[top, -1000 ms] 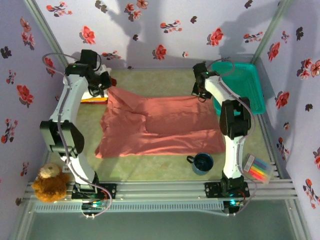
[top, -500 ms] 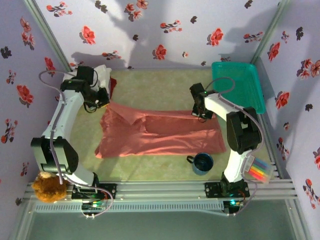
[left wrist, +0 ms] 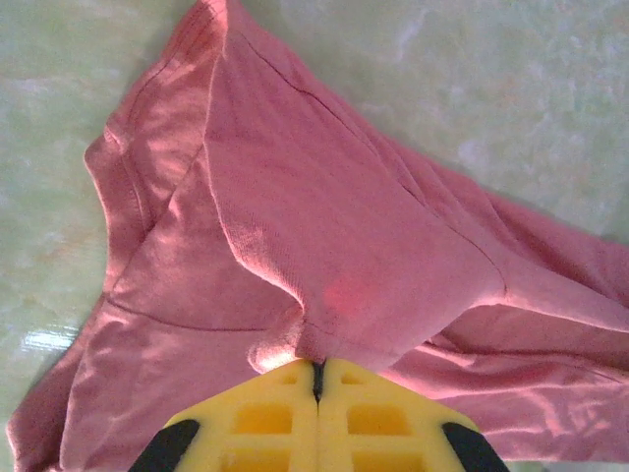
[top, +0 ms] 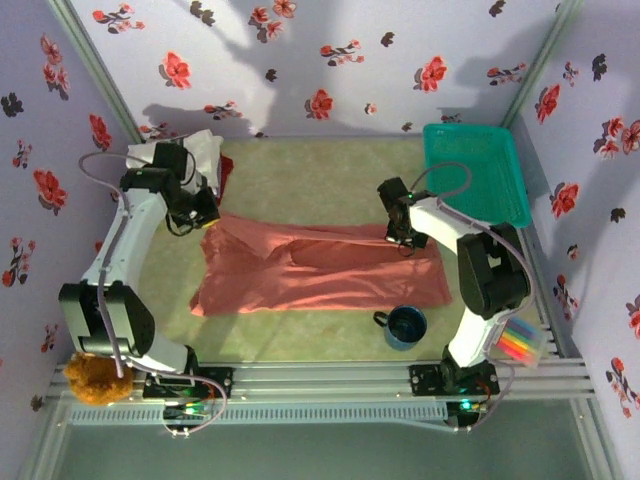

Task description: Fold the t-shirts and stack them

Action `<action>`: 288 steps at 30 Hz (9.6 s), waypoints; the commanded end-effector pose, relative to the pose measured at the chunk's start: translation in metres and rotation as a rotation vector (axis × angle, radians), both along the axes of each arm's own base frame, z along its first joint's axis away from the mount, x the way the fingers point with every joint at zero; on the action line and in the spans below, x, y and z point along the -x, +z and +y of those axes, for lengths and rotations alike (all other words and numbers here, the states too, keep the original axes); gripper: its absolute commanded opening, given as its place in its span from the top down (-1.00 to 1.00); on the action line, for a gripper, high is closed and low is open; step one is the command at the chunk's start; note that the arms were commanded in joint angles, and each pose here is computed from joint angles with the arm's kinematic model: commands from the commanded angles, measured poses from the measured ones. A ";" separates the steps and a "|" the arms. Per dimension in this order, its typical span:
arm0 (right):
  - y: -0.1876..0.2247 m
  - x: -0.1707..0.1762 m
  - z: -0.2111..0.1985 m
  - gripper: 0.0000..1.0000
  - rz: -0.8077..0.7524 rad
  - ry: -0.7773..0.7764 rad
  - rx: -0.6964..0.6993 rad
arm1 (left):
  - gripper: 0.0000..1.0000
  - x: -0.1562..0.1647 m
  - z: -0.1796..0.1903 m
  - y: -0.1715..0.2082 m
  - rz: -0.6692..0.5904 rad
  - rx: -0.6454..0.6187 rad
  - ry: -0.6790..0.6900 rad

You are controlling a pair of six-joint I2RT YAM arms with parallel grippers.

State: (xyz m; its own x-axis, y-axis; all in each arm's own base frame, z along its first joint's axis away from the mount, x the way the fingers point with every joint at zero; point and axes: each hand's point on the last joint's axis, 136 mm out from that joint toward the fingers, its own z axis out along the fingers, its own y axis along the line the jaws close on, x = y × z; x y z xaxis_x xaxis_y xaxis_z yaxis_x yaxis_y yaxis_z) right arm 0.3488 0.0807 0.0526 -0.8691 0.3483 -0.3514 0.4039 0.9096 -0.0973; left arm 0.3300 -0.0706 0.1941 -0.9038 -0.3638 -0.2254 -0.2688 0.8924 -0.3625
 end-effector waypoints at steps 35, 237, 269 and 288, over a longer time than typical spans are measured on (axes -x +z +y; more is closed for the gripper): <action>-0.034 0.017 0.004 0.80 0.200 0.104 0.026 | 1.00 0.161 -0.025 -0.041 0.291 0.029 0.043; 0.006 0.050 0.088 1.00 0.289 0.308 -0.253 | 1.00 0.037 -0.055 -0.168 0.326 0.022 -0.024; 0.002 0.058 0.074 1.00 0.346 0.305 -0.254 | 1.00 -0.159 -0.121 -0.105 0.039 0.047 -0.206; -0.023 0.056 0.104 1.00 0.396 0.347 -0.292 | 1.00 -0.107 -0.114 -0.181 0.183 0.031 -0.107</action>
